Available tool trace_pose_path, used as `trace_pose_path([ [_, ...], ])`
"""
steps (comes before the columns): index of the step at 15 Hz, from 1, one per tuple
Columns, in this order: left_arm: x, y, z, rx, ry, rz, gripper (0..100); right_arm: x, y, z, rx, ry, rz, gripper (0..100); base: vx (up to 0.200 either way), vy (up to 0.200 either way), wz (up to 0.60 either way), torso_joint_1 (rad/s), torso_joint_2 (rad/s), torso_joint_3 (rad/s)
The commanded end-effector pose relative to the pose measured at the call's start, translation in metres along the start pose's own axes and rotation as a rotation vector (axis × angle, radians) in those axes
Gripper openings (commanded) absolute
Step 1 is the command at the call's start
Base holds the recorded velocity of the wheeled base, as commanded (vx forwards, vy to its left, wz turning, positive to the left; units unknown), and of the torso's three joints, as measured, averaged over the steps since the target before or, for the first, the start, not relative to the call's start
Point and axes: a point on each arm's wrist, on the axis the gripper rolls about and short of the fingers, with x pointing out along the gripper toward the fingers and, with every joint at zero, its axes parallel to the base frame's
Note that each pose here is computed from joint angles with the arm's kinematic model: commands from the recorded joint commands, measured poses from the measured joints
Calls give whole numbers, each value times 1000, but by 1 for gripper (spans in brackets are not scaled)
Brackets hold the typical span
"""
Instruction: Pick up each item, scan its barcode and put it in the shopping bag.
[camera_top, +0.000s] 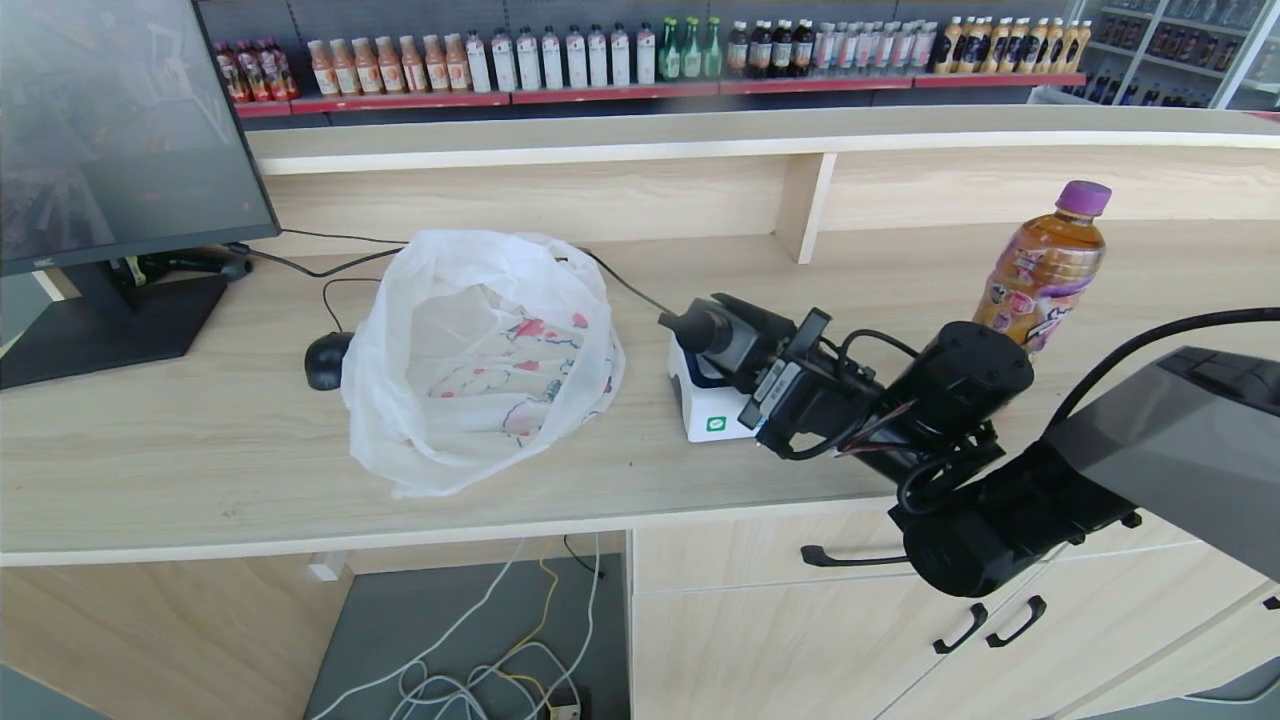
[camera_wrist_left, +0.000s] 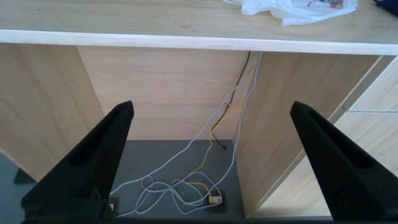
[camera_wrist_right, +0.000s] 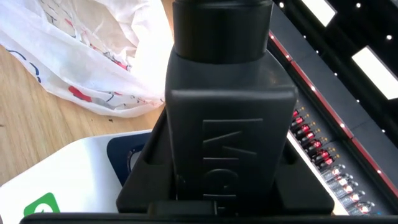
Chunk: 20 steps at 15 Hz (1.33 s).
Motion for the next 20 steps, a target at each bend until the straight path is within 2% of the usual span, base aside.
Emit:
trace_pose_path([
  [1,0,0,0,0,-1,0,100,1,2,-1,3,1,4,0,0,0,0,0,0,0],
  [15,0,0,0,0,-1,2,100,3,-2,1,1,-11,-9,0,0,0,0,0,0,0],
  [20,0,0,0,0,-1,0,100,4,-17,11,42,-18,-51,0,0,0,0,0,0,0],
])
